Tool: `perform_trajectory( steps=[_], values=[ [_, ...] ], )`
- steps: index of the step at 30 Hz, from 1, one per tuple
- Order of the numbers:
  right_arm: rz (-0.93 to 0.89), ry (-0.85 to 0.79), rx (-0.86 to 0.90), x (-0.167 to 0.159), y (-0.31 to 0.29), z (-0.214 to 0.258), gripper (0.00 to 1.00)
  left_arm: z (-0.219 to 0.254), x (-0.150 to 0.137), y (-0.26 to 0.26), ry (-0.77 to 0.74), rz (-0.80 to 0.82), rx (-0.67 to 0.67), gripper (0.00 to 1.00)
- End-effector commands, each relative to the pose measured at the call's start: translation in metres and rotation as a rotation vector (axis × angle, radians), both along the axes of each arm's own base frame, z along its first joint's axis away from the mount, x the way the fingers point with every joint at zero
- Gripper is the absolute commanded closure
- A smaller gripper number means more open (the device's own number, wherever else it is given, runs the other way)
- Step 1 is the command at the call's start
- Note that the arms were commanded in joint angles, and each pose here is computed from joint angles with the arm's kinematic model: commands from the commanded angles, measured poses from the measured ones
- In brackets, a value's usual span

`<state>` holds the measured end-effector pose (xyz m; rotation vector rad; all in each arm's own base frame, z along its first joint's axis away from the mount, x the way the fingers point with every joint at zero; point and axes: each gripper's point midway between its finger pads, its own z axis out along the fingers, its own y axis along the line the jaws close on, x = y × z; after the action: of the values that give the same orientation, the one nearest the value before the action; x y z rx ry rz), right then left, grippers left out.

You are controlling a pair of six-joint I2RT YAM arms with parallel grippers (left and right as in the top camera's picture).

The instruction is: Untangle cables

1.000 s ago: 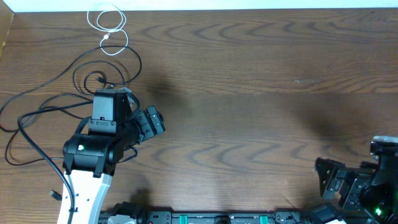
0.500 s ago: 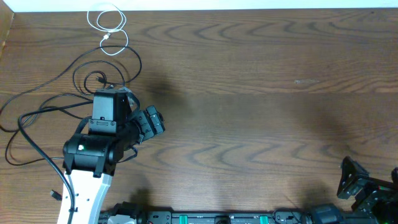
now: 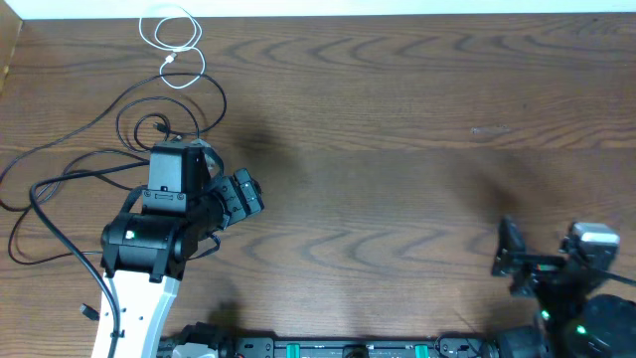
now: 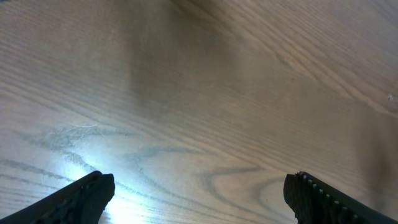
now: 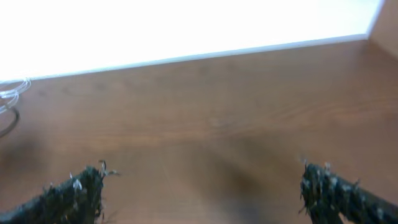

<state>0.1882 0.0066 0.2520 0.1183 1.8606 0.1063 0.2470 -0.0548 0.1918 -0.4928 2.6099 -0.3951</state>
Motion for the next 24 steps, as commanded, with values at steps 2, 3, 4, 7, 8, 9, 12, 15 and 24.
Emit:
perform_trajectory(
  steps=[2,3,4,7,8,9,12,15,24],
  values=[
    [0.060,-0.059,-0.022,0.015,0.011,-0.026,0.01,0.001,0.000,0.001,-0.003,-0.005,0.013,0.07],
    [0.066,-0.086,-0.017,0.019,0.013,-0.028,0.01,0.001,0.000,0.001,-0.003,-0.005,0.013,0.08],
    [0.067,-0.110,-0.012,0.023,0.014,-0.030,0.01,0.001,0.000,0.001,-0.003,-0.005,0.013,0.08],
    [0.070,-0.190,0.002,0.035,0.016,-0.034,0.01,0.001,0.000,0.001,-0.003,-0.005,0.013,0.08],
    [0.071,-0.212,0.005,0.039,0.017,-0.036,0.01,0.001,0.000,0.001,-0.003,-0.005,0.013,0.07],
    [0.068,-0.231,0.007,0.041,0.017,-0.037,0.01,0.001,0.000,0.001,-0.003,-0.005,0.013,0.07],
    [0.065,-0.275,0.013,0.048,0.017,-0.045,0.01,0.001,0.000,0.001,-0.003,-0.005,0.013,0.08],
    [0.061,-0.300,0.027,0.052,0.017,-0.055,0.01,0.001,0.000,0.001,-0.003,-0.005,0.013,0.07],
    [0.019,-0.302,0.050,0.058,0.009,-0.074,0.01,0.001,0.000,0.001,-0.003,-0.005,0.013,0.08]
  ],
)
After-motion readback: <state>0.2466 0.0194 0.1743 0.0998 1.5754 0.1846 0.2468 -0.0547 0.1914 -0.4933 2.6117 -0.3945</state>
